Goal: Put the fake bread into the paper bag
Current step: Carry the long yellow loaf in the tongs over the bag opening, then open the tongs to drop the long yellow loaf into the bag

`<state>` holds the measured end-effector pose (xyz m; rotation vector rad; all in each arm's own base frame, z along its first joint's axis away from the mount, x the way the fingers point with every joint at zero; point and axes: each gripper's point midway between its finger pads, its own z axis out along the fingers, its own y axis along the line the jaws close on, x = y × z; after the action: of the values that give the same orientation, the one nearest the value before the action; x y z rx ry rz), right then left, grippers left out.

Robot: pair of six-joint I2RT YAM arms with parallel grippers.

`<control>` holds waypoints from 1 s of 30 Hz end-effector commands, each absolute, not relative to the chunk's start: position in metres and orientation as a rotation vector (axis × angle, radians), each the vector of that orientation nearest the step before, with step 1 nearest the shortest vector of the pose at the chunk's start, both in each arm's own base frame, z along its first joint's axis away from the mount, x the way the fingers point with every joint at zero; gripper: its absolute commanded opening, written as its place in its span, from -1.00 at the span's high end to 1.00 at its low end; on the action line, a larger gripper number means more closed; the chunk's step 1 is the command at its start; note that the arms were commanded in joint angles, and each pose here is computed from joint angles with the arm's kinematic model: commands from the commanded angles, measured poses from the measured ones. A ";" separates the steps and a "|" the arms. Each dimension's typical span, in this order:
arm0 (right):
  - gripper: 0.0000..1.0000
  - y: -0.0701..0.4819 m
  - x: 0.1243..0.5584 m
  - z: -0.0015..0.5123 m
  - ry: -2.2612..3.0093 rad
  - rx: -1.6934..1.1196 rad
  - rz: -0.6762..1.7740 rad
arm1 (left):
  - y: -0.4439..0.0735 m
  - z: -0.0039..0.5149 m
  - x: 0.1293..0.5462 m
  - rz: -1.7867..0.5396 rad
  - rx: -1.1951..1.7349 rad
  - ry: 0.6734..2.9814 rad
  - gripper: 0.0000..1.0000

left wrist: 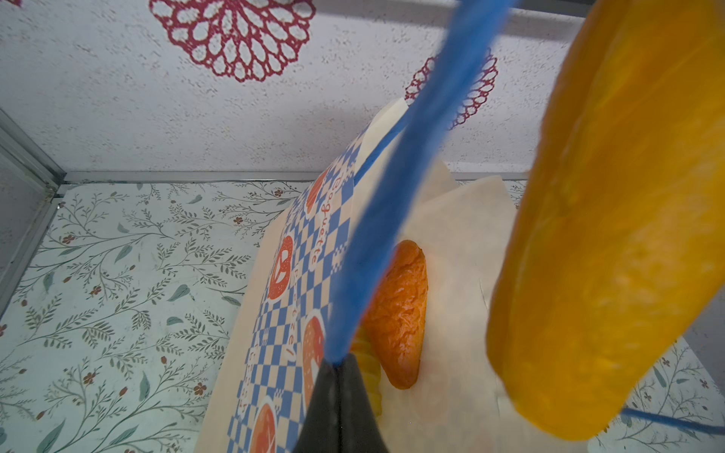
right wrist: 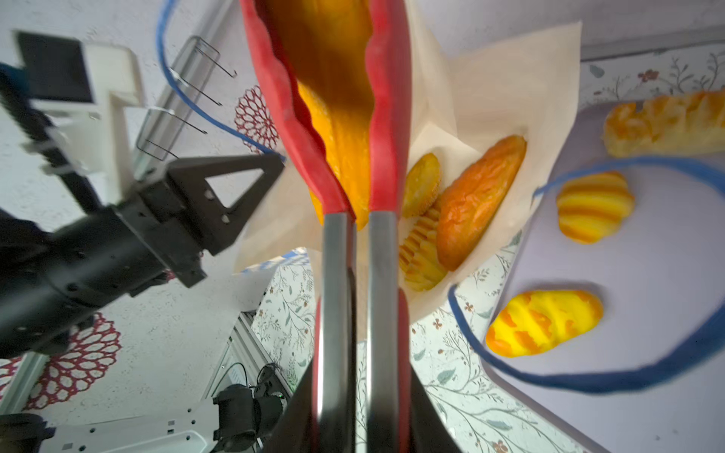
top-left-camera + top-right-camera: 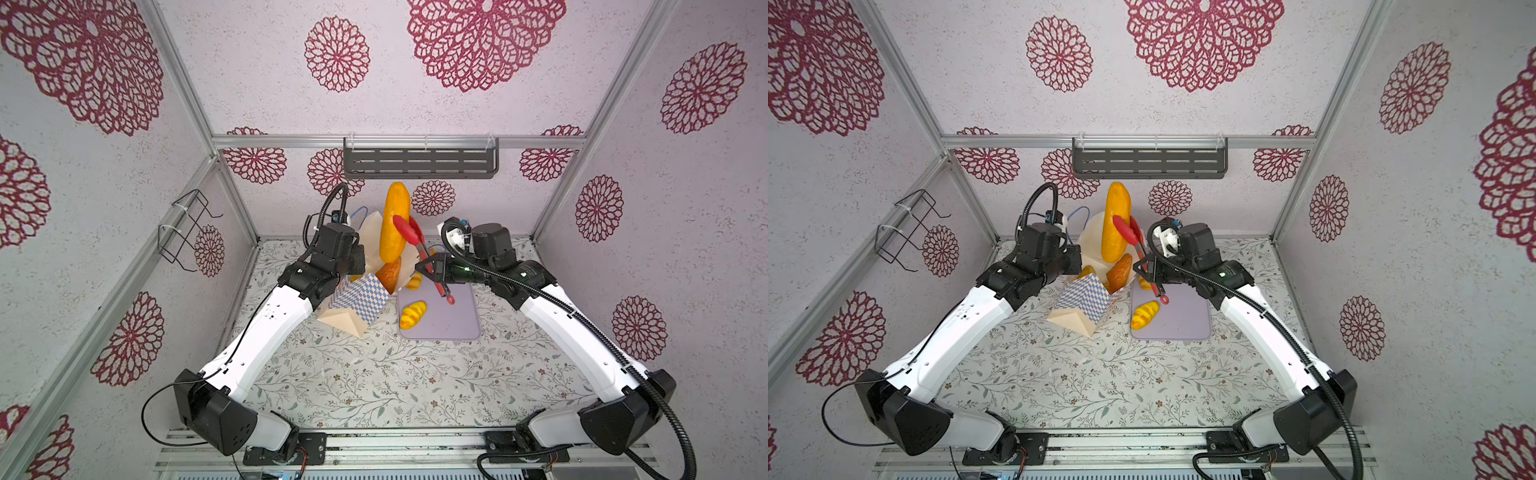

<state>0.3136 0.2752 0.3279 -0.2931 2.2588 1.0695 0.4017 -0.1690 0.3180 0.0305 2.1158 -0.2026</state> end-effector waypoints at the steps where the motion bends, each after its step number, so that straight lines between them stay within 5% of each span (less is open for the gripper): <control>1: 0.40 0.269 0.308 0.339 2.212 -0.329 1.033 | -0.172 0.332 0.404 -0.224 0.027 2.082 1.00; 14: -0.13 0.280 0.303 0.326 2.257 -0.380 1.031 | -0.171 0.332 0.402 -0.229 0.024 2.083 1.00; 30: -0.15 0.260 0.311 0.373 2.147 -0.329 0.945 | -0.170 0.330 0.402 -0.217 0.028 2.087 1.00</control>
<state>0.3096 0.2737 0.3306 -0.3254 2.2779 0.9869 0.4014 -0.1689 0.3175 0.0312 2.1180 -0.2019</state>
